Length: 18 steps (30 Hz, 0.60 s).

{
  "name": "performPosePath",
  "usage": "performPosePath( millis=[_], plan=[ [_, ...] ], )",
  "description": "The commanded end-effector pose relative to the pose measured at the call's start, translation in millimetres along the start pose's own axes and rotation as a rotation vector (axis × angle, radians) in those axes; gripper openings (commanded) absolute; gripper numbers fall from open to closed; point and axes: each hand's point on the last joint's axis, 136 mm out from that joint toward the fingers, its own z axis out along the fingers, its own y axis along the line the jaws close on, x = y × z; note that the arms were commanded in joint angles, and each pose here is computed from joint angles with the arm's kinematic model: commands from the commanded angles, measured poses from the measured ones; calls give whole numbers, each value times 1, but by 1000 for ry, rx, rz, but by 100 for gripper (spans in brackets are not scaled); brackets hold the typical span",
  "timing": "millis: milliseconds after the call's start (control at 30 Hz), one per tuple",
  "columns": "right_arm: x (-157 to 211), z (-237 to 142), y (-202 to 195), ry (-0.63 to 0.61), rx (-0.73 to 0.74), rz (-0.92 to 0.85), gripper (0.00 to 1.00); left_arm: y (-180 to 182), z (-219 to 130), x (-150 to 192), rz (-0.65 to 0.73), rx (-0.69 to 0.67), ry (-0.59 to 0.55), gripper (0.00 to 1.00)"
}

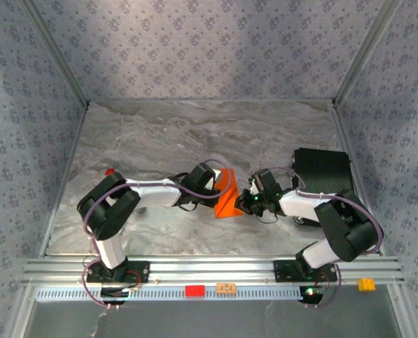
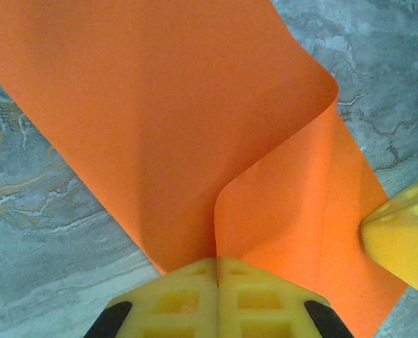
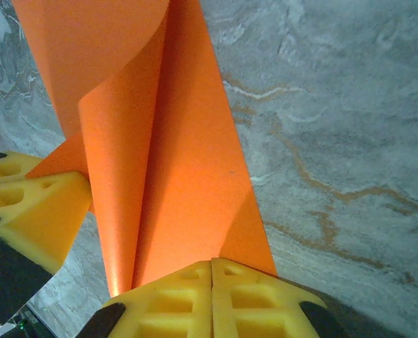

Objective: Fold a paper plane with a square sheet of paper (pick it up from the middle)
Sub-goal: Fold the triangle a second time at the center of the table.

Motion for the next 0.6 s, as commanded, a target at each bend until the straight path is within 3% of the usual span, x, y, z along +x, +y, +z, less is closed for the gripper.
performPosePath(
  millis=[0, 567],
  plan=[
    [12, 2, -23, 28, 88, 39, 9, 0, 0, -10, 15, -4, -10, 1],
    [13, 2, -23, 33, 89, 39, 9, 0, 6, -5, 12, 12, 13, 2]
  ],
)
